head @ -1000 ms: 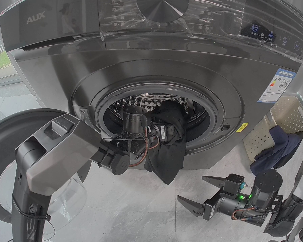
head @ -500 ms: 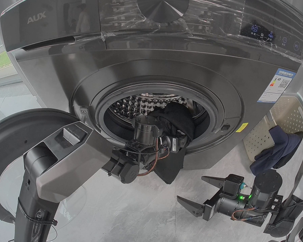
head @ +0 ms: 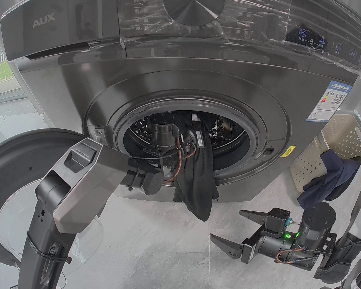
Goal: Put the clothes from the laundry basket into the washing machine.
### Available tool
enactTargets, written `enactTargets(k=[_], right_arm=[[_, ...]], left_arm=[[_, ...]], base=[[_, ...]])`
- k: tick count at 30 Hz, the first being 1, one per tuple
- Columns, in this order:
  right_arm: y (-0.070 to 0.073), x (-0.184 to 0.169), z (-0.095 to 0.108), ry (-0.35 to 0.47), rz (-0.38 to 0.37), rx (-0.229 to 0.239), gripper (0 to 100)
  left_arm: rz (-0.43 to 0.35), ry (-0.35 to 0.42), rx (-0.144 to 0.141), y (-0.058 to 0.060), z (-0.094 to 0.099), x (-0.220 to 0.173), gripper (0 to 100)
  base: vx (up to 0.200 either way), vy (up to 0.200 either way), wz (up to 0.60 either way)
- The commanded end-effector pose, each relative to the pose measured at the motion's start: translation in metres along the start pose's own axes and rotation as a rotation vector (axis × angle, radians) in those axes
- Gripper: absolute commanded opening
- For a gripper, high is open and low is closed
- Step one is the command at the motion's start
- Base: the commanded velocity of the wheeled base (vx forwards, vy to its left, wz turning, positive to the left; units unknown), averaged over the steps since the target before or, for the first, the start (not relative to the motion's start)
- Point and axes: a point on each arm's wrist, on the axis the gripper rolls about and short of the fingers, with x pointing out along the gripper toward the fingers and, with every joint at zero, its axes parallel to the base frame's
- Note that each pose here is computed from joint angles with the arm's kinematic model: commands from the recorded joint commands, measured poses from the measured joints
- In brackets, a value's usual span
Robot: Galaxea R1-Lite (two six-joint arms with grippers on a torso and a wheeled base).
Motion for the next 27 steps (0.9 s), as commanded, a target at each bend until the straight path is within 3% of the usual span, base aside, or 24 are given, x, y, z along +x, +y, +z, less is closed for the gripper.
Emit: enactTargets(k=[1, 5, 8, 9, 13, 19, 23, 27], right_arm=[[0.000, 0.000, 0.000, 0.000, 0.000, 0.000, 100], [0.000, 0.000, 0.000, 0.002, -0.001, 0.000, 100], [0.000, 0.000, 0.000, 0.002, -0.002, 0.000, 100], [0.000, 0.000, 0.000, 0.000, -0.002, 0.000, 100], [-0.001, 0.000, 0.000, 0.001, -0.004, 0.001, 100], [0.000, 0.000, 0.000, 0.002, -0.001, 0.000, 100], [0.000, 0.000, 0.000, 0.000, 0.000, 0.000, 100], [0.000, 0.000, 0.000, 0.001, 0.001, 0.000, 100]], left_arm=[[0.014, -0.154, -0.032, 0.009, 0.031, 0.014, 0], [0.045, -0.209, -0.042, 0.014, 0.034, 0.023, 0], [0.050, -0.185, -0.040, 0.015, 0.028, 0.022, 0], [0.051, -0.182, -0.040, 0.015, 0.027, 0.022, 100], [0.057, -0.091, -0.040, 0.009, 0.023, 0.007, 100], [0.015, 0.108, -0.021, -0.010, 0.006, -0.032, 100], [0.001, 0.210, -0.002, -0.014, -0.007, -0.054, 100], [0.015, 0.278, 0.009, -0.011, -0.018, -0.062, 100]], base=[[0.000, 0.000, 0.00], [0.000, 0.000, 0.00], [0.000, 0.000, 0.00], [0.000, 0.000, 0.00], [0.000, 0.000, 0.00], [0.000, 0.000, 0.00], [0.000, 0.000, 0.00], [0.000, 0.000, 0.00]])
